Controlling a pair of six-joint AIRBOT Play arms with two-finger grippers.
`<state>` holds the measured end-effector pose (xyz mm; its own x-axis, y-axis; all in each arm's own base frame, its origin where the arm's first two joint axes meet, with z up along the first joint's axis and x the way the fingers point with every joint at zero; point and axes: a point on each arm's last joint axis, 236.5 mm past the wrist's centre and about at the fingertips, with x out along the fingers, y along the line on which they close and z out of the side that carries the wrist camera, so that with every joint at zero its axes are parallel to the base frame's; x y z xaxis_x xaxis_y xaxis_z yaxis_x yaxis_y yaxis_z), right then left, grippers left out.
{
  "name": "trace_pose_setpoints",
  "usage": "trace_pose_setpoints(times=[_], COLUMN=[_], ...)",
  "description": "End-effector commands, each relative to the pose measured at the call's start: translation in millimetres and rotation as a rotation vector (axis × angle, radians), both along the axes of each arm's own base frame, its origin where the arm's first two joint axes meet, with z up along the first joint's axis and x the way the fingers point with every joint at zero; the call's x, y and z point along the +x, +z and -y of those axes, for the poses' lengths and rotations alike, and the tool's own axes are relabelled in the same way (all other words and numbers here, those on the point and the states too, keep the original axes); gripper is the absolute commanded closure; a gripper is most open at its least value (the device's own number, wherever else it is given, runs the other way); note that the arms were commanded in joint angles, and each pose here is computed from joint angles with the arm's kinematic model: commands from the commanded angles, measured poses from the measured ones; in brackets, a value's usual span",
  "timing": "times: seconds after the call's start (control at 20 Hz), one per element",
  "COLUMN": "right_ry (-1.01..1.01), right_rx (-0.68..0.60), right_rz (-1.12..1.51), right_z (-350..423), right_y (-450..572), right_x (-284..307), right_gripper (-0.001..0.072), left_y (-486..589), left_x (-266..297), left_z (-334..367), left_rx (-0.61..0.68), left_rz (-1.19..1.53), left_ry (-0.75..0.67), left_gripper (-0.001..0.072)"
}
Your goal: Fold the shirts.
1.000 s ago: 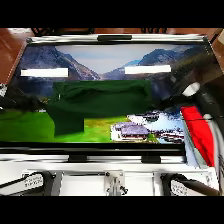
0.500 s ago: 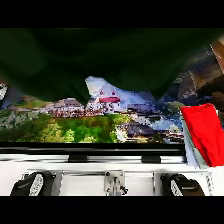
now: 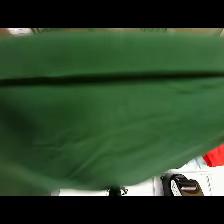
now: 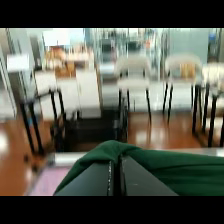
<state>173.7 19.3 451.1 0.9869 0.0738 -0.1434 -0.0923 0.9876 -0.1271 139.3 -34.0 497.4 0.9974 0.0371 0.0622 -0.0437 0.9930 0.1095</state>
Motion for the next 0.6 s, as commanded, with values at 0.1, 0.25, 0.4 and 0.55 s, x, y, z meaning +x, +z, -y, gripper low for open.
trace_pose_setpoints(times=[0.1,0.25,0.4,0.55], right_ry=[-0.088,-0.115,0.026,0.033], right_rx=[0.007,0.071,0.169,0.274], right_rz=[-0.665,-0.794,-0.705,-0.616], right_z=[20.9,20.2,-15.7,-24.2], right_y=[-174.6,-275.9,-331.2,-362.4], right_x=[42.8,102.1,188.0,263.1], right_gripper=[0.0650,0.0650,0.0651,0.0651], left_y=[-168.3,-275.3,-350.9,-407.2], left_x=[59.7,124.3,190.9,256.4], left_z=[-23.6,-27.4,-12.1,-2.7], left_rx=[-0.084,-0.234,-0.405,-0.422], left_rz=[-0.564,-0.759,-0.859,-0.943], left_ry=[-0.050,-0.164,-0.296,-0.321], left_gripper=[0.0671,0.0670,0.0671,0.0671])
